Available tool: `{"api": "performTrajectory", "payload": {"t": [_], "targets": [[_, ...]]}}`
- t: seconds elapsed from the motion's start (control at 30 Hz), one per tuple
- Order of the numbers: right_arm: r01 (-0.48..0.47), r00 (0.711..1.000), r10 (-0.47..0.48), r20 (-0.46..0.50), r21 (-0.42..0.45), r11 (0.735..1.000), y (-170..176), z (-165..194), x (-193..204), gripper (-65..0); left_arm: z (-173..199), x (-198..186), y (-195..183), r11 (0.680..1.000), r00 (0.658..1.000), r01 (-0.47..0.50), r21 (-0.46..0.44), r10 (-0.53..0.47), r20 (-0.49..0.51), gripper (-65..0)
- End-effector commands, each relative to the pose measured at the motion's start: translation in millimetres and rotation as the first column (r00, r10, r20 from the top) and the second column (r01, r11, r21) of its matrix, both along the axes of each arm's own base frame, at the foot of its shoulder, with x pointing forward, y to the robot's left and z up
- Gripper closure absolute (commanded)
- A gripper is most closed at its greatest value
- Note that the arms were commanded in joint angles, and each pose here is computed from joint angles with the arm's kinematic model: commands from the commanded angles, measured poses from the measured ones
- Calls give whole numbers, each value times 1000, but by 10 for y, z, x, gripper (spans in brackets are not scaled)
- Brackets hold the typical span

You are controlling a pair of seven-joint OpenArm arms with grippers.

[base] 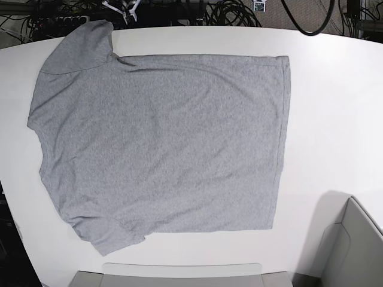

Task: Fold the T-shirt properly

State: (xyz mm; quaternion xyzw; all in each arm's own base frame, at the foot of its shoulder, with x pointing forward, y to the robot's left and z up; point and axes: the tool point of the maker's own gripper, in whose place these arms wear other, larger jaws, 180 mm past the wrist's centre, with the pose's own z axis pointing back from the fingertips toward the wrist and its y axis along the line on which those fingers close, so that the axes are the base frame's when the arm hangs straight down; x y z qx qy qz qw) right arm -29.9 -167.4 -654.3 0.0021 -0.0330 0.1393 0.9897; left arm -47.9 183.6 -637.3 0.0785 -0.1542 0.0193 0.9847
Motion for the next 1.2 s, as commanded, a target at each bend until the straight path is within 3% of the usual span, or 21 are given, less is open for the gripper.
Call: {"api": "performTrajectory", "payload": {"t": [0.0,0.13,0.37,0.73,0.93,1.17], "targets": [[2,1000,-2,2,5,1000,17,19,-56,0,55,35,83,1000,999,-18,21,18,39,-2],[-16,999,15,30,31,999,144,130,-218,0,223,84,375,989,986,-126,80,116,119,-2],[-40,995,36,93,50,998,191,352,-333,0,455,-24,775,968,970,-196,158,168,174,-2],[-46,997,43,61,42,998,40,494,-673,0,909,257,1053,960,943,-174,219,98,319,-2],[-7,999,-2,48,179,984,237,795,-898,0,1177,223,1105,958,934,-146,247,52,353,-3],[30,997,-45,70,204,979,144,1127,-983,0,1756,377,1267,942,896,-122,313,-31,443,-3]]}}
